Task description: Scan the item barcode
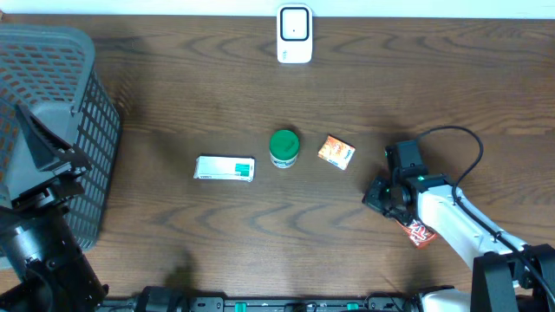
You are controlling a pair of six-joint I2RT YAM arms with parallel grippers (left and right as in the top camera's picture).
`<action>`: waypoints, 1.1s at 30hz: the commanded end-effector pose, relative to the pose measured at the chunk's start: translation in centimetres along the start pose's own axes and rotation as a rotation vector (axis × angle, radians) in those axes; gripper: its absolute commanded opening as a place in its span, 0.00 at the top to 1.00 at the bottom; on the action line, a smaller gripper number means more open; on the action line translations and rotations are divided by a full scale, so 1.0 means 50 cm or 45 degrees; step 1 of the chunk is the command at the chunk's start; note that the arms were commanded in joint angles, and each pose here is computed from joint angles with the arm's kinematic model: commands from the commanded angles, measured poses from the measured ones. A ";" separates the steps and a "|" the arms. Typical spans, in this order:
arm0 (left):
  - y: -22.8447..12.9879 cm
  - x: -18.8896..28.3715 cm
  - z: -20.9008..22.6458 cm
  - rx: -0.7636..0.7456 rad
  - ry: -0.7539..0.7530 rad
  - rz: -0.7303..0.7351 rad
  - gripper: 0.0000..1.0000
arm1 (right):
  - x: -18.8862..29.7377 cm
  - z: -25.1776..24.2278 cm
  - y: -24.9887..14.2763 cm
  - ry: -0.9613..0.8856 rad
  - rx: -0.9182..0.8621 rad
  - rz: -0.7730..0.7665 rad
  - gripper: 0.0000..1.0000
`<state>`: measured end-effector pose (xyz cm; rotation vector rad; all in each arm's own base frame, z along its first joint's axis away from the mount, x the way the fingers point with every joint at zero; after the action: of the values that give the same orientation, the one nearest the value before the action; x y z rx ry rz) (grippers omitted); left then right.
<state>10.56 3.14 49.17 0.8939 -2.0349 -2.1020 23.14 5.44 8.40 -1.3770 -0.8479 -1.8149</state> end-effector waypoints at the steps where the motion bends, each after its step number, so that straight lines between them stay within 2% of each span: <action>1: 0.012 0.006 0.009 -0.003 0.022 -0.022 0.05 | 0.010 0.013 0.027 -0.017 0.084 -0.095 0.99; 4: 0.012 0.006 0.009 -0.003 0.022 -0.022 0.05 | 0.043 0.053 0.044 0.080 0.280 -0.066 0.99; 7: 0.012 0.006 0.009 -0.003 0.021 -0.022 0.05 | 0.091 0.071 0.056 0.049 0.310 -0.041 0.99; 8: 0.012 0.006 0.009 -0.004 0.021 -0.021 0.05 | 0.109 0.076 0.059 0.042 0.327 -0.031 0.95; 9: 0.012 0.006 0.009 -0.005 0.021 -0.019 0.05 | 0.127 0.079 0.059 0.032 0.349 -0.019 0.83; 10: 0.012 0.006 0.009 -0.005 0.021 -0.019 0.05 | 0.138 0.079 0.058 0.020 0.363 -0.006 0.65; 11: 0.012 0.006 0.009 -0.006 0.021 -0.019 0.05 | 0.147 0.078 0.055 0.012 0.382 0.006 0.51; 13: 0.012 0.006 0.009 -0.005 0.021 -0.019 0.05 | 0.156 0.069 0.045 -0.011 0.404 0.039 0.28; 15: 0.012 0.006 0.009 -0.005 0.021 -0.019 0.05 | 0.152 0.056 0.036 -0.042 0.419 0.077 0.01; 22: 0.013 0.006 0.009 -0.002 0.022 -0.023 0.05 | 0.113 0.000 0.017 -0.124 0.372 0.159 0.01; 28: 0.018 0.013 0.015 0.009 0.025 -0.040 0.05 | 0.076 -0.053 0.014 -0.287 0.343 0.102 0.01; 33: 0.025 0.022 0.022 0.021 0.028 -0.057 0.05 | 0.056 -0.073 0.027 -0.312 0.308 0.039 0.01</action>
<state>9.97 3.22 49.31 0.9146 -2.0450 -2.0988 21.82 2.47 10.92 -1.4084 -1.0729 -1.4824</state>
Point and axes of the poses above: each gripper's point midway between its finger pads, its own x axis back along the fingers, its own z axis along the line the jaws close on, y = z × x, the point moved 9 cm from there along x, back along the fingers, and after that the axes turned 4 degrees about -x, right-handed, at the moved point
